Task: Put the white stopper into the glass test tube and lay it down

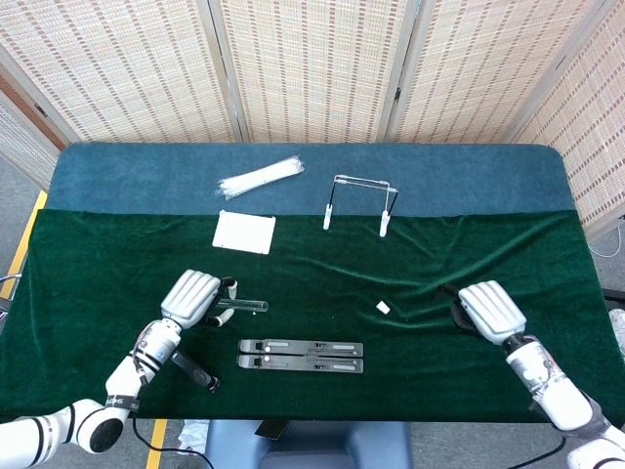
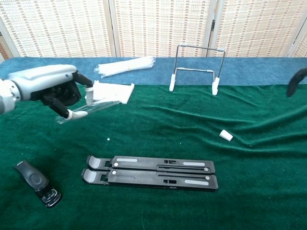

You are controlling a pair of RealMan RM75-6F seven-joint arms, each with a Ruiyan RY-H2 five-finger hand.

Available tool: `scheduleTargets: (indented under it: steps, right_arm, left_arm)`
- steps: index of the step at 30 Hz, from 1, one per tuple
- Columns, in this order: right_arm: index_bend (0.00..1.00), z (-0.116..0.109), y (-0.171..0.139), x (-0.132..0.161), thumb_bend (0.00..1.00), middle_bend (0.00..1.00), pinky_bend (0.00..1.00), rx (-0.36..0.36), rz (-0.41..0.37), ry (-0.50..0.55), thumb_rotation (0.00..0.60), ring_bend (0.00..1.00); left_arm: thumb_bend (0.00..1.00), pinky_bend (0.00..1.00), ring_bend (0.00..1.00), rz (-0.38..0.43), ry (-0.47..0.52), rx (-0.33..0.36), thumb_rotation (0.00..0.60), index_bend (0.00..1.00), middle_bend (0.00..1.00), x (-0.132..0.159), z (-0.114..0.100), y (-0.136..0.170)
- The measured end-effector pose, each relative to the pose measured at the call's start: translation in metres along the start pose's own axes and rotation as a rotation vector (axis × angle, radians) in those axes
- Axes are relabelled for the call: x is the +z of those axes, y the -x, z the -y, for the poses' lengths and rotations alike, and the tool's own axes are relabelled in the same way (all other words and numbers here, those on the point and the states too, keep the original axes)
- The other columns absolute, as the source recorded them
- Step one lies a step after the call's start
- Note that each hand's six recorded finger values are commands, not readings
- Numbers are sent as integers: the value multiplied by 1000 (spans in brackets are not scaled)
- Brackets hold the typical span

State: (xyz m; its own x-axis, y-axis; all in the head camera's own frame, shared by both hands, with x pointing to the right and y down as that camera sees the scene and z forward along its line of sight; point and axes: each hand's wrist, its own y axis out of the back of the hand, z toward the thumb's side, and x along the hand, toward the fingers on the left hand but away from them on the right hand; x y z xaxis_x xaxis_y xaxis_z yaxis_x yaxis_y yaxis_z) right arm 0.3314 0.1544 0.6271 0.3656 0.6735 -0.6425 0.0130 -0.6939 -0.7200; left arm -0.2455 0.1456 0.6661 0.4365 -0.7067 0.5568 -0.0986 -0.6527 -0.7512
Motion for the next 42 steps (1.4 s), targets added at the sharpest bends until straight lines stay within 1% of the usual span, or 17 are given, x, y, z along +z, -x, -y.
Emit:
scheduleTargets:
  steps: [5, 8, 11, 20, 29, 34, 42]
  right_arm:
    - [350, 23, 32, 15, 789, 887, 956, 115, -20, -5, 600, 1000]
    - [351, 35, 50, 25, 795, 888, 956, 162, -31, -7, 600, 1000]
    - [351, 44, 65, 32, 795, 889, 956, 190, -36, -9, 600, 1000]
    - [351, 55, 96, 48, 796, 889, 956, 217, -48, -34, 600, 1000]
    - [351, 65, 113, 58, 797, 889, 956, 251, -51, -60, 600, 1000]
    - [351, 69, 112, 58, 796, 890, 956, 261, -49, -69, 600, 1000]
    - [350, 66, 94, 52, 797, 891, 956, 259, -40, -79, 600, 1000]
  left_arm:
    - [443, 798, 803, -10, 4, 12, 600, 655, 895, -4, -6, 14]
    - [442, 798, 803, -13, 6, 16, 600, 655, 895, -5, -7, 18]
    - [443, 798, 803, -14, 0, 17, 600, 656, 894, -5, -7, 19]
    - [443, 798, 803, -19, -2, 15, 600, 656, 894, -6, -6, 20]
    - [443, 798, 803, -23, -2, 5, 600, 656, 895, -8, -1, 21]
    - [443, 798, 803, -24, -3, 3, 600, 663, 895, -8, 0, 21]
    - [442, 798, 803, -15, -4, -5, 600, 666, 895, -5, 3, 19]
